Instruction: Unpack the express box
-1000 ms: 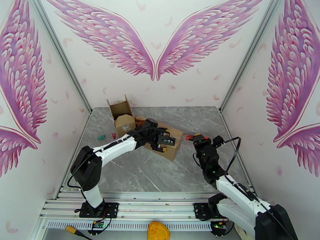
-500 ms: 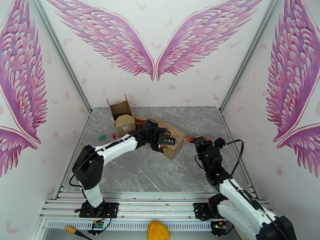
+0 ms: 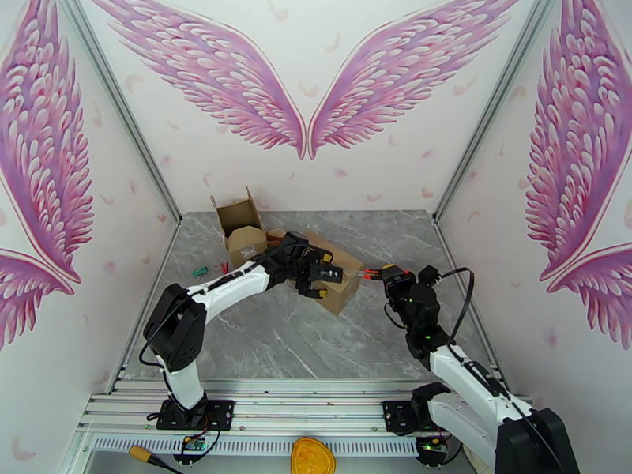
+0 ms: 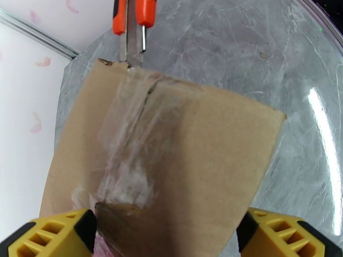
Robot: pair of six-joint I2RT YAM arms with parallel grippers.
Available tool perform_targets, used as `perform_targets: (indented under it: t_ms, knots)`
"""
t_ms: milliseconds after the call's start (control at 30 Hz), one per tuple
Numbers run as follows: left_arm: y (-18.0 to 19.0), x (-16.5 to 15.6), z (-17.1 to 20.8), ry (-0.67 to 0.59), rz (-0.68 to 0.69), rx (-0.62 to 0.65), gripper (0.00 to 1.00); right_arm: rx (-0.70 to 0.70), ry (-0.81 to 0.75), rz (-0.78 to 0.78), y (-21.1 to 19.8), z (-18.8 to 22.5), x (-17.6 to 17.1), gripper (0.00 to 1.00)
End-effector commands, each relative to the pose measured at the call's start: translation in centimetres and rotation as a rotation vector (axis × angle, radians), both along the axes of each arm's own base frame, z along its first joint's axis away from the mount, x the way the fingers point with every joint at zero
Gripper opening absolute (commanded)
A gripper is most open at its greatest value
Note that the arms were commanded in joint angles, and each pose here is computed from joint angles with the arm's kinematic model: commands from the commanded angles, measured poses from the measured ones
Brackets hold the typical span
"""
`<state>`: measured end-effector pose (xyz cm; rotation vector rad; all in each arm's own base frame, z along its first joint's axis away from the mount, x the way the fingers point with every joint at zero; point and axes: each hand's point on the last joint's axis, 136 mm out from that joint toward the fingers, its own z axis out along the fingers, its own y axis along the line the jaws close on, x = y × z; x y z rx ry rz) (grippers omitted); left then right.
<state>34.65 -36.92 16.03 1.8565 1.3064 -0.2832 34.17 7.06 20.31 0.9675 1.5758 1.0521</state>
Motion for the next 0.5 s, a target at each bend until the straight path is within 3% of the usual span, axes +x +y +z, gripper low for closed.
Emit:
perform_targets:
  t_ms: [0, 200, 467]
  knots:
    - [-1.9, 1.1, 2.2, -0.042, -0.02, -0.076, 0.91, -0.001, 0.095, 0.357, 6.2, -3.0, -2.3, 0.0]
    - [-2.0, 1.3, 2.3, -0.036, -0.016, -0.072, 0.91, 0.045, 0.074, 0.436, 7.5, -2.7, -2.4, 0.0]
    - [-1.5, 1.9, 2.3, -0.036, -0.003, -0.063, 0.91, 0.119, 0.129, 0.699, 9.9, -2.7, -3.9, 0.0]
